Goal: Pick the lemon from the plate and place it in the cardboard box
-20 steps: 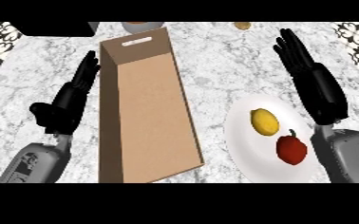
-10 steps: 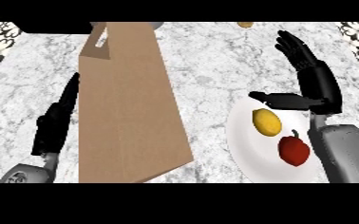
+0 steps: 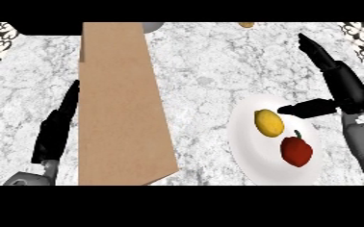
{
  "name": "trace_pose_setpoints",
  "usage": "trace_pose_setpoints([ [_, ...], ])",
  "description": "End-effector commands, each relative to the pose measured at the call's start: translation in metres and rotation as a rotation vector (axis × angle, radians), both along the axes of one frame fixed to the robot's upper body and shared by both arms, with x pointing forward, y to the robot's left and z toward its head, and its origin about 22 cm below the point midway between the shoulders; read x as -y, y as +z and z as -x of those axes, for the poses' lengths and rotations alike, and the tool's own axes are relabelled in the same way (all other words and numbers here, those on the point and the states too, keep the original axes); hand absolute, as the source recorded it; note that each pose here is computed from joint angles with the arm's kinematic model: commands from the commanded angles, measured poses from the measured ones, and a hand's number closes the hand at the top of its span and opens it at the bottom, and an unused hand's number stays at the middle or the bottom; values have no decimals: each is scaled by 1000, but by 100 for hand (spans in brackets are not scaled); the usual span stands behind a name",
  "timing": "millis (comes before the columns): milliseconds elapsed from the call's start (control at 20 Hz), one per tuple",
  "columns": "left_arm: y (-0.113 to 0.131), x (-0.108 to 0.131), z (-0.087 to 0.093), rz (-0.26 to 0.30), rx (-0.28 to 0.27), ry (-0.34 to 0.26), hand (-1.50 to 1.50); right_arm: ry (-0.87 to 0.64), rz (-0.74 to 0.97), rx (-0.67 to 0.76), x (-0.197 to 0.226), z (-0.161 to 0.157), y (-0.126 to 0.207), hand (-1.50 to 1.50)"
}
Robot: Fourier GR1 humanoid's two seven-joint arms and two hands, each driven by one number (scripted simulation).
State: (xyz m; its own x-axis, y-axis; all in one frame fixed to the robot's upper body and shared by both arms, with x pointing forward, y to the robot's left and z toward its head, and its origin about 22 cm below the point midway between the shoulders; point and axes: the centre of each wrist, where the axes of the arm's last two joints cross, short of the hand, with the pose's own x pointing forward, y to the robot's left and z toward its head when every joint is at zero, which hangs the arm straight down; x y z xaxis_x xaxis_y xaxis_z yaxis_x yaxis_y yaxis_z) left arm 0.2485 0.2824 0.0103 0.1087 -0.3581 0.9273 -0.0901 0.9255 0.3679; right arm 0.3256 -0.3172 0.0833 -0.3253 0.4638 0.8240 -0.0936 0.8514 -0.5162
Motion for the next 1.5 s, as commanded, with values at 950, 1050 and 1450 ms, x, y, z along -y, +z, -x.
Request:
trace_pose_setpoints([
  [950,10,-10,8,-7,-5,14,0,198,780,-481,-45,30,44,-150],
  [1050,0,-5,12,-1,-10,16,0,193,809,-480,-63,32,36,-150],
  [1450,-22,1,4,-1,-3,0,0,178,845,-530,-68,27,16,-150],
])
